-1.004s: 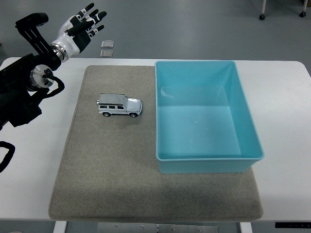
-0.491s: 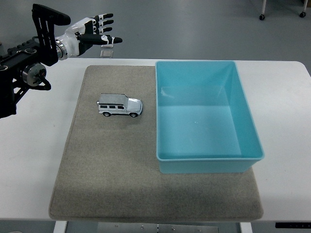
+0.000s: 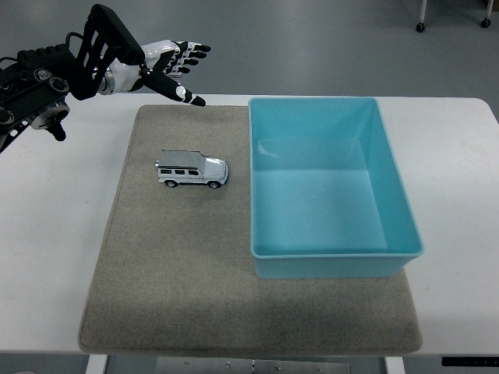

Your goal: Left hand put the white car in the blue box

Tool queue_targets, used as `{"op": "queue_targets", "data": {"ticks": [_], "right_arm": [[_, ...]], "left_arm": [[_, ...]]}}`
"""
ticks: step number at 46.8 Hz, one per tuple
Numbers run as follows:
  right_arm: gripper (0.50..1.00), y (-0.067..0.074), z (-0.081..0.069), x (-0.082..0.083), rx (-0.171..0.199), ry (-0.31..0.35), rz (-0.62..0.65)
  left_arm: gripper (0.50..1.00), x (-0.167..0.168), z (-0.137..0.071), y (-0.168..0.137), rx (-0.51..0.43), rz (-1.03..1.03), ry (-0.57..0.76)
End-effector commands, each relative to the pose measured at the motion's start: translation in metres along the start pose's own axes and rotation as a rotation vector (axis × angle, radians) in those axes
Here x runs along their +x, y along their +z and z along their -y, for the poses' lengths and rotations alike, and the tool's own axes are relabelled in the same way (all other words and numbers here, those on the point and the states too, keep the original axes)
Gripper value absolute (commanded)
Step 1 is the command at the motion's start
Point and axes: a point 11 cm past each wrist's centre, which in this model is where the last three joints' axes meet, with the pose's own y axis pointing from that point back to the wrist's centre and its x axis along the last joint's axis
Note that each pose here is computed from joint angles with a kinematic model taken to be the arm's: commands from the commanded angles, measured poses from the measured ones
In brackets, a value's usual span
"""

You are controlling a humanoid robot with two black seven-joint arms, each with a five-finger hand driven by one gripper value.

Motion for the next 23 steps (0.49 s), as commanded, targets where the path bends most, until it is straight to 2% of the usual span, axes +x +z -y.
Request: {"op": "queue_targets", "data": {"ticks": [1, 7, 23], "right_arm": [[0.936, 0.000, 0.000, 0.000, 0.000, 0.000, 0.000], [0.936, -0.001, 0.000, 0.000, 0.002, 0.000, 0.000], [0.936, 0.000, 0.000, 0.000, 0.000, 0.000, 0.000]], "left_arm": [[0.996, -0.005, -0.002, 0.005, 0.004, 0.084, -0.038], [0.996, -0.012, -0.005, 0.015, 0.013, 0.224, -0.125], [0.996, -0.018, -0.015, 0.009, 0.144, 0.498, -0.319]]}}
